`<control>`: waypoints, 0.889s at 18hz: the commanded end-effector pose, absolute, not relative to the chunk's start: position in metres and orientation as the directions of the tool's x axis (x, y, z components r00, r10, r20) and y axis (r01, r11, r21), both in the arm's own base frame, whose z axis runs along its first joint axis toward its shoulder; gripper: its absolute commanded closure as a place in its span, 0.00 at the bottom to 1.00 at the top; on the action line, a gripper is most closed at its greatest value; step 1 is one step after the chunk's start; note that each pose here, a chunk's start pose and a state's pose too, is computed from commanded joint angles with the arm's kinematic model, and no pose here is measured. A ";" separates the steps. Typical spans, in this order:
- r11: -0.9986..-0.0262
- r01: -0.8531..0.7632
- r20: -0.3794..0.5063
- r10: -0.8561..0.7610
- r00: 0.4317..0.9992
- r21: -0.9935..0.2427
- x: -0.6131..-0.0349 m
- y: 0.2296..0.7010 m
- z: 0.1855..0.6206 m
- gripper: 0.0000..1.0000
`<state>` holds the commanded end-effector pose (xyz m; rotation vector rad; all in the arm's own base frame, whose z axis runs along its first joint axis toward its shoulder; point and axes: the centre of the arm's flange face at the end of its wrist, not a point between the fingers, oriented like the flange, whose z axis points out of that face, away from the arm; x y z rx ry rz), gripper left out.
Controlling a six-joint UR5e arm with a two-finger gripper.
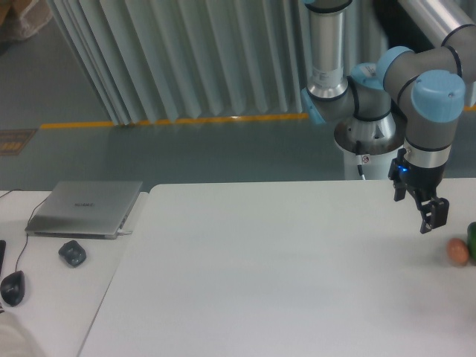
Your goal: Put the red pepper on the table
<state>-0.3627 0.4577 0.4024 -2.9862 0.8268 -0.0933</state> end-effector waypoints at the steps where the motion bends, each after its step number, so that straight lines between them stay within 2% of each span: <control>1: -0.854 -0.518 0.044 -0.520 0.853 -0.055 -0.360 0.460 0.403 0.00; 5: -0.855 -0.517 0.044 -0.519 0.854 -0.044 -0.358 0.460 0.399 0.00; 8: -0.854 -0.521 -0.020 -0.521 0.854 -0.013 -0.361 0.461 0.392 0.00; 16: -0.857 -0.515 -0.046 -0.513 0.857 -0.029 -0.368 0.457 0.397 0.00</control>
